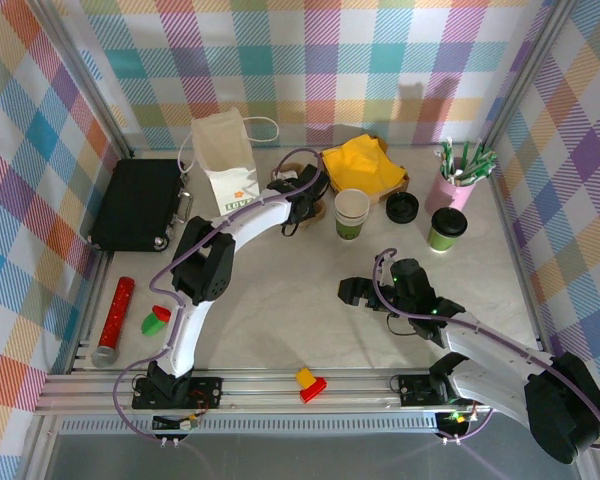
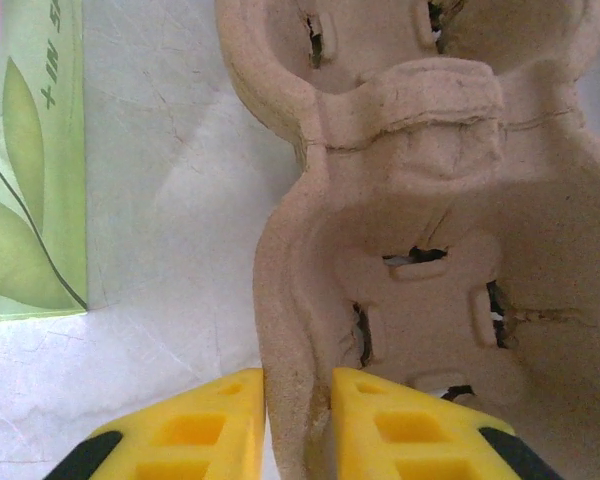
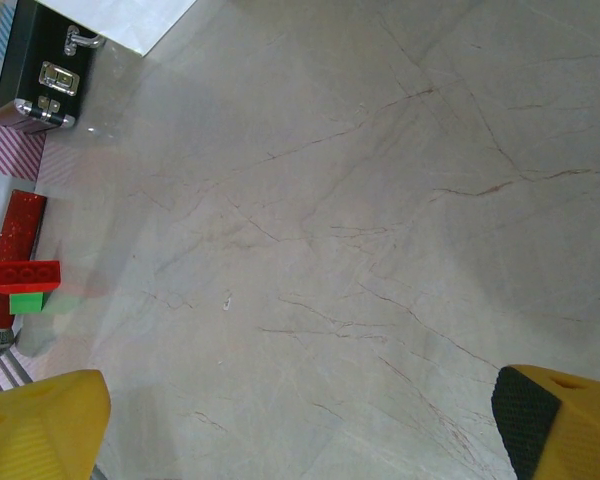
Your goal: Pack the takeout coffee
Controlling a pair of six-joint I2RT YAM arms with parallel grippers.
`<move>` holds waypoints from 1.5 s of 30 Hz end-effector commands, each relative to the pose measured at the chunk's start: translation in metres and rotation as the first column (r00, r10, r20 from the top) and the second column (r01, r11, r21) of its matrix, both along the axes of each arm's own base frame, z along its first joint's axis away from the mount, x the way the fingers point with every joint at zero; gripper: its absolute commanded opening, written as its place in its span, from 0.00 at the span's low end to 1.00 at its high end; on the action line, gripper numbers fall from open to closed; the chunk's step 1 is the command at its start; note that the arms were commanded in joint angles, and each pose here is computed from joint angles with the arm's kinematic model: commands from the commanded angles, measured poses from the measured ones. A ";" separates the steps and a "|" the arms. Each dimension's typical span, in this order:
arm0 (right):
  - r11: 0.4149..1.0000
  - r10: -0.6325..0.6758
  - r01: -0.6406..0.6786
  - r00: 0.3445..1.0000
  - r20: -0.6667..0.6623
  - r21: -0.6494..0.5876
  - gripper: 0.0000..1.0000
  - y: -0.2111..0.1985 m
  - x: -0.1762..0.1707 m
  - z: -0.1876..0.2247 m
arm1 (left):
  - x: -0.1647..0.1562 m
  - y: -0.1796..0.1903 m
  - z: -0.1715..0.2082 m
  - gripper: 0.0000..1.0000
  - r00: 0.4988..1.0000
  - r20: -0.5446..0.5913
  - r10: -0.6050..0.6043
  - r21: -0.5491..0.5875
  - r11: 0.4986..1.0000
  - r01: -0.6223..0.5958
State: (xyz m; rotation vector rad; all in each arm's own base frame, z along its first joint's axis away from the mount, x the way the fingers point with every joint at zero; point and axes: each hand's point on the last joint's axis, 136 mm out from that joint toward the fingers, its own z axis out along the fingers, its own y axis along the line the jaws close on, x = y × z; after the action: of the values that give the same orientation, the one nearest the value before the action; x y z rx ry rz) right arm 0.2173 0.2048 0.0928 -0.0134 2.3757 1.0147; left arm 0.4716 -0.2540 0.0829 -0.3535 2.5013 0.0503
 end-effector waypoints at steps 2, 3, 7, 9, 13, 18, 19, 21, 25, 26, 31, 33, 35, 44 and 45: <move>1.000 -0.001 0.001 0.999 0.034 0.014 0.99 0.003 0.005 0.009 | 0.003 -0.001 0.001 0.18 1.000 -0.008 -0.012 0.012 1.000 0.013; 1.000 -0.001 0.001 0.999 0.034 0.014 0.99 0.003 0.005 0.009 | 0.003 -0.001 0.002 0.17 1.000 -0.007 -0.013 0.011 1.000 0.013; 1.000 -0.002 0.001 0.999 0.034 0.015 0.99 0.003 0.005 0.009 | 0.003 -0.001 0.003 0.12 1.000 -0.008 -0.014 0.007 1.000 0.014; 1.000 -0.003 0.002 0.999 0.034 0.014 0.99 0.003 0.005 0.009 | 0.003 -0.001 0.005 0.11 1.000 -0.006 -0.018 0.006 1.000 0.018; 1.000 -0.003 0.003 0.999 0.032 0.013 0.99 0.003 0.005 0.008 | 0.002 0.001 0.010 0.08 1.000 -0.004 -0.020 0.006 1.000 0.020; 1.000 -0.004 0.004 0.999 0.032 0.012 0.99 0.003 0.005 0.008 | 0.000 0.000 0.017 0.04 1.000 -0.001 -0.028 -0.019 0.999 0.028; 1.000 -0.005 0.005 0.999 0.032 0.013 0.99 0.002 0.005 0.008 | 0.000 -0.001 0.018 0.04 1.000 -0.001 -0.030 -0.024 0.999 0.030; 1.000 -0.005 0.005 0.999 0.032 0.013 0.99 0.003 0.005 0.008 | -0.001 -0.002 0.019 0.01 0.999 -0.001 -0.033 -0.039 0.999 0.033; 1.000 -0.006 0.006 0.999 0.032 0.012 0.99 0.002 0.005 0.008 | -0.003 -0.002 0.025 0.00 0.999 0.000 -0.036 -0.070 0.997 0.036; 1.000 -0.006 0.006 0.999 0.032 0.012 0.99 0.002 0.005 0.008 | -0.003 -0.002 0.027 0.00 0.999 0.002 -0.036 -0.082 0.996 0.036; 1.000 -0.008 0.007 0.999 0.033 0.012 0.99 0.002 0.005 0.008 | -0.007 -0.002 0.037 0.00 0.999 0.014 -0.046 -0.120 0.992 0.047; 1.000 -0.008 0.007 0.999 0.033 0.012 0.99 0.002 0.005 0.008 | -0.008 -0.001 0.043 0.00 0.998 0.018 -0.053 -0.132 0.990 0.055; 1.000 -0.008 0.007 0.999 0.034 0.013 0.99 0.002 0.005 0.008 | -0.010 -0.001 0.046 0.00 0.998 0.019 -0.060 -0.131 0.989 0.062; 1.000 -0.010 0.009 0.999 0.032 0.011 0.99 0.002 0.005 0.008 | -0.017 0.003 0.064 0.00 0.994 0.026 -0.110 -0.108 0.988 0.113; 1.000 -0.010 0.009 0.999 0.033 0.012 0.99 0.002 0.005 0.008 | -0.018 0.003 0.066 0.00 0.992 0.026 -0.120 -0.106 0.987 0.122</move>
State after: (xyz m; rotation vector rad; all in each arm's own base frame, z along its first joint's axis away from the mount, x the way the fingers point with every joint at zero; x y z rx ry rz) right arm 0.2176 0.2045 0.0927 -0.0111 2.3751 1.0117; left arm 0.4608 -0.2579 0.1318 -0.2915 2.5018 -0.1352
